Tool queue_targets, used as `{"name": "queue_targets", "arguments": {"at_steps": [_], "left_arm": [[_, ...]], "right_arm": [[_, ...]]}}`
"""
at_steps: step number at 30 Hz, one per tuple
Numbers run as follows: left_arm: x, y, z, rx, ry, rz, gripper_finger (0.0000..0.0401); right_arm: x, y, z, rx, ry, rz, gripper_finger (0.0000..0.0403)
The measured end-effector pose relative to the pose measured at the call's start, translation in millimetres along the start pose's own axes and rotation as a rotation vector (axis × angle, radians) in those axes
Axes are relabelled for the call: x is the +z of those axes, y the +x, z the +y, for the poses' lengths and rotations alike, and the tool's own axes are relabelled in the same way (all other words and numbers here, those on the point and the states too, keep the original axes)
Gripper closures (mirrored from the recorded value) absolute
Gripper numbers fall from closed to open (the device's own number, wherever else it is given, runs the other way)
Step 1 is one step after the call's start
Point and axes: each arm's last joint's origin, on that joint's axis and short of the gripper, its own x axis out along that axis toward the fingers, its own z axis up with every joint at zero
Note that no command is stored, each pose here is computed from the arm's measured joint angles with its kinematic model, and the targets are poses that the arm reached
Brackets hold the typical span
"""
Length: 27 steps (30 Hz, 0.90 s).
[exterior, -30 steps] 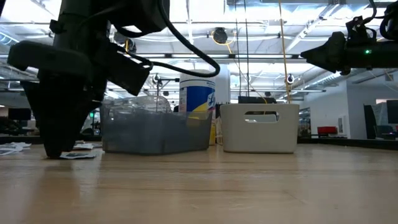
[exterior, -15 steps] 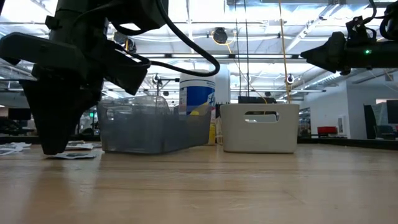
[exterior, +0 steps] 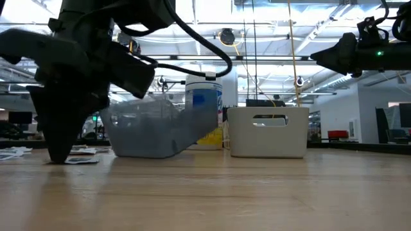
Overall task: Pick & Place First Aid Supplies
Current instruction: Put the towelette pack into the bottom black bin
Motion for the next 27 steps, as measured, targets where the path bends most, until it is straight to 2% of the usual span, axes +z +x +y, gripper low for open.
{"name": "queue_targets", "arguments": {"at_steps": [10, 14, 16, 21, 27], "left_arm": [[-6, -22, 3, -0.01, -0.022, -0.057, 0.0398], [-9, -24, 3, -0.001, -0.02, -0.053, 0.0382], [-14, -24, 2, 0.041, -0.017, -0.05, 0.0372], [-23, -17, -3, 0.088, -0.021, -0.068, 0.0333], [-28, -8, -1, 0.101, 0.03, -0.054, 0.0255]], "right_arm": [[0, 0, 0, 0.0, 0.0, 0.0, 0.014], [0, 0, 0, 0.0, 0.0, 0.0, 0.014], [0, 0, 0, 0.0, 0.0, 0.0, 0.014], [0, 0, 0, 0.0, 0.0, 0.0, 0.014], [0, 0, 0, 0.0, 0.0, 0.0, 0.014]]}}
